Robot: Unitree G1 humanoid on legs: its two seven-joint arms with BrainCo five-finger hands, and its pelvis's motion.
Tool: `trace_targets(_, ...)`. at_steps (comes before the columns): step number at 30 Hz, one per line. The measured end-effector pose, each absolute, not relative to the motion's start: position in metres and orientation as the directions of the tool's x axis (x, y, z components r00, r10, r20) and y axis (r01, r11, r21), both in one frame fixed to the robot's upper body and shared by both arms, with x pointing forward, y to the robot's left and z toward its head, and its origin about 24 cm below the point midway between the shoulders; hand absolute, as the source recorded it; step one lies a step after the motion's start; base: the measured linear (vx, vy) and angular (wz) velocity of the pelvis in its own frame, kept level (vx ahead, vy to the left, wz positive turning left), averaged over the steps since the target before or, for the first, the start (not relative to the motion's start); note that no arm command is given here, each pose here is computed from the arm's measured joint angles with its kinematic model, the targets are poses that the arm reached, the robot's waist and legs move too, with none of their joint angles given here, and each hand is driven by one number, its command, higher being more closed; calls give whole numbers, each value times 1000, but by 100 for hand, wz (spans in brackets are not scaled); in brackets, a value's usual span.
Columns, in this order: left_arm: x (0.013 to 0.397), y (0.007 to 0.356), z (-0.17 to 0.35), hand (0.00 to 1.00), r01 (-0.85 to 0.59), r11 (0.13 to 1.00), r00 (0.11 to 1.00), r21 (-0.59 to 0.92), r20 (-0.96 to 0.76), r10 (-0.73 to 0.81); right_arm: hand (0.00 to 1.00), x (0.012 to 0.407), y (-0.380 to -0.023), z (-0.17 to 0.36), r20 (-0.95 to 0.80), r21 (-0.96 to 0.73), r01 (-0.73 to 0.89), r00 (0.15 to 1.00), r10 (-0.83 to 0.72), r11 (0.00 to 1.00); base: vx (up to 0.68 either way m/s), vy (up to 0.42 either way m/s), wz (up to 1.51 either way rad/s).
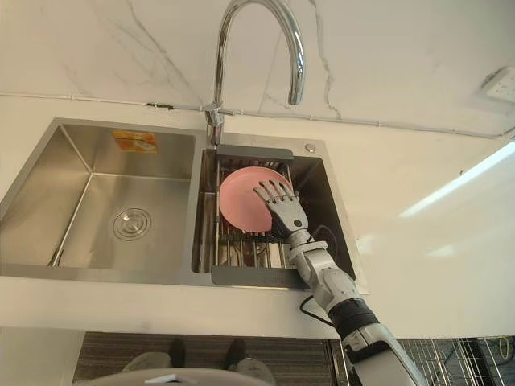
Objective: Walk over to the sink, pick up the cup, carry it to the dishwasher, place the cup inside the dishwasher, then close the dishwasher door
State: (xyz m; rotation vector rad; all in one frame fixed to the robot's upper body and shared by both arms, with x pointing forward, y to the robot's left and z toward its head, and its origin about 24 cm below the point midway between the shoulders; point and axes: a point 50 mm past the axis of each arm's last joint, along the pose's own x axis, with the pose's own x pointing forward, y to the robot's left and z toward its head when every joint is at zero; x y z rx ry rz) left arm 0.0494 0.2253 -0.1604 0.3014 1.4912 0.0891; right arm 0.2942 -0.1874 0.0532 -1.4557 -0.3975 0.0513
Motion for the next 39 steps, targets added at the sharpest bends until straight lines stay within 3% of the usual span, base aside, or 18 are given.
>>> trace_targets(11, 47, 222, -161, 0, 122, 962, 80, 243, -969, 235, 0, 298, -194, 83, 462, -883, 424, 861, 214, 202, 0, 0, 0)
trace_targets(23, 47, 222, -161, 0, 116, 961, 83, 253, -966, 244, 0, 306, -190, 95, 491, -868, 450, 842, 226, 208, 0, 0, 0)
trace_targets(24, 47, 222, -161, 0, 111, 960, 84, 257, -965, 249, 100, 308, -190, 97, 483, -871, 439, 847, 220, 222, 0, 0, 0)
trace_targets(39, 49, 223, -161, 0, 100, 958, 108, 269, -960, 258, 100, 324, -193, 104, 423, -886, 364, 889, 178, 288, 5, 3, 5)
